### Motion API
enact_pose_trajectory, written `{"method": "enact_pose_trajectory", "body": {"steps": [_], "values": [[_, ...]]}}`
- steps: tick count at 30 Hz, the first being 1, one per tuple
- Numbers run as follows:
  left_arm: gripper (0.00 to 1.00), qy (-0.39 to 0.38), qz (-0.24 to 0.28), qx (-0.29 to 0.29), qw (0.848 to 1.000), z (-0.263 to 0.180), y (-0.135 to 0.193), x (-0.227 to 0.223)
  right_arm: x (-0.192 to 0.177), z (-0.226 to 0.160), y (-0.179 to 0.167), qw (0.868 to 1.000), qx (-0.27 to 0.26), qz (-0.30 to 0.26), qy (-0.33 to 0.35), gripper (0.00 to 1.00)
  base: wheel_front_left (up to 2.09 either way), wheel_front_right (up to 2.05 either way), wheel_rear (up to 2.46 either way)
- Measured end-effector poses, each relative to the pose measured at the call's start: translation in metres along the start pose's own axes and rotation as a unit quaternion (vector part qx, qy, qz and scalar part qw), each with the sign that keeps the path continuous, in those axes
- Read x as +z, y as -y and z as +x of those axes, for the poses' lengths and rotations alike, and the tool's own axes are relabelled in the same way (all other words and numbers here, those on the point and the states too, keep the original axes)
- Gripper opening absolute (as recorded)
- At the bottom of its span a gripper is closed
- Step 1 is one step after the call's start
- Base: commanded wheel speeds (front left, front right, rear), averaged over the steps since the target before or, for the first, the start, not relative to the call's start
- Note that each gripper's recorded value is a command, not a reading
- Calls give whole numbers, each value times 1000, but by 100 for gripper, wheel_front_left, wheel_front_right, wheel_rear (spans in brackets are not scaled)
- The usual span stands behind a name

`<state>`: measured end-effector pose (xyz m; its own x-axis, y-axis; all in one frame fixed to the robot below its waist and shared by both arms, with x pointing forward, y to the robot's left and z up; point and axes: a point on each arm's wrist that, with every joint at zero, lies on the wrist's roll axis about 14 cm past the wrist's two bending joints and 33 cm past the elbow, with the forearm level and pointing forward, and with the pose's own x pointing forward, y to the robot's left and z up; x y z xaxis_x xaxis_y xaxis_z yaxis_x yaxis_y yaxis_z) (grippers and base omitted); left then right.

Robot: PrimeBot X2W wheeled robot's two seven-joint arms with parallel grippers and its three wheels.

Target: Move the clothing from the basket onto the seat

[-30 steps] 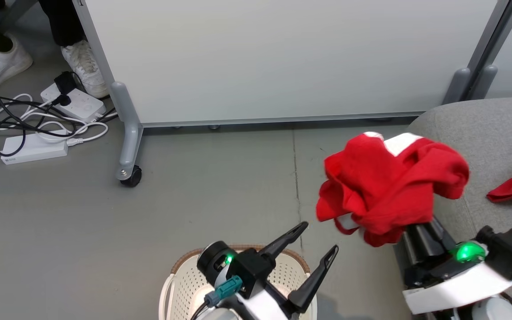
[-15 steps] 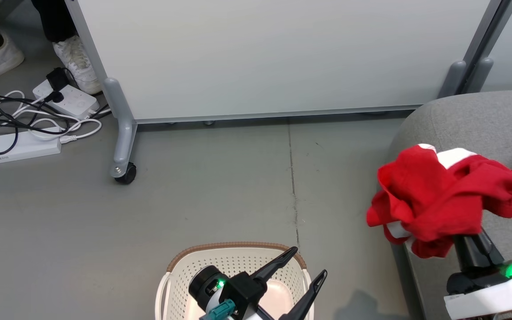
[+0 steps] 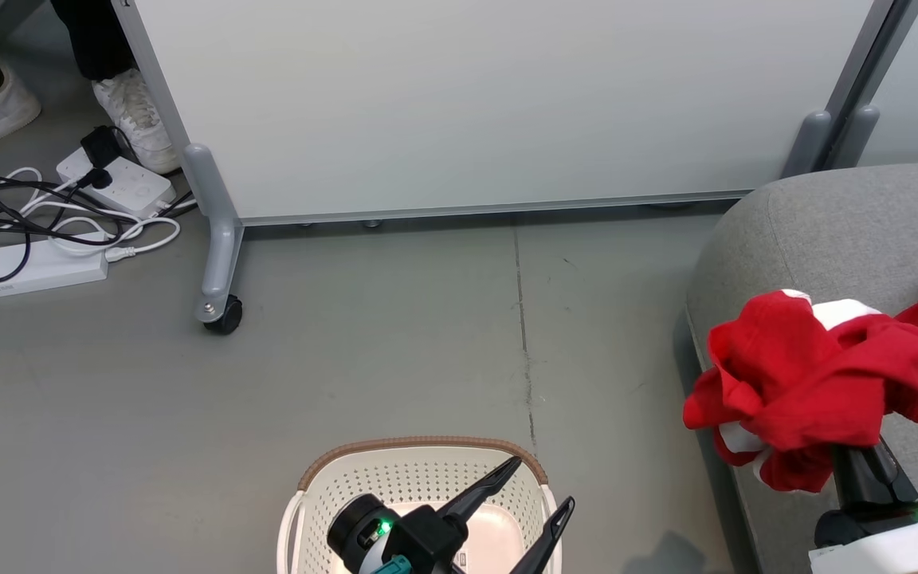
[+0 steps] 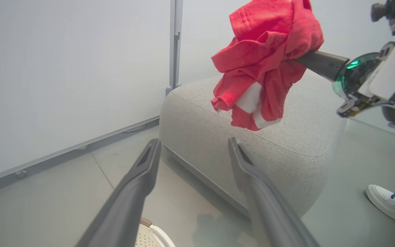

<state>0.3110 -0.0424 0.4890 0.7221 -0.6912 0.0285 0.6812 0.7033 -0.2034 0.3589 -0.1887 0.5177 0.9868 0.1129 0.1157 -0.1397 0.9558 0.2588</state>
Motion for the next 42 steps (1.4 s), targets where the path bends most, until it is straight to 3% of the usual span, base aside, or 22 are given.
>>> {"method": "enact_pose_trajectory", "body": {"steps": [25,42], "values": [[100,-13,-14,-23,1000,7,10,-9,6,-6,14,1000,-21,-3,7,0,0,0,0],[100,-30,-25,-117,992,41,49,-19,22,-46,66,992,-119,-14,25,0,0,0,0]]}}
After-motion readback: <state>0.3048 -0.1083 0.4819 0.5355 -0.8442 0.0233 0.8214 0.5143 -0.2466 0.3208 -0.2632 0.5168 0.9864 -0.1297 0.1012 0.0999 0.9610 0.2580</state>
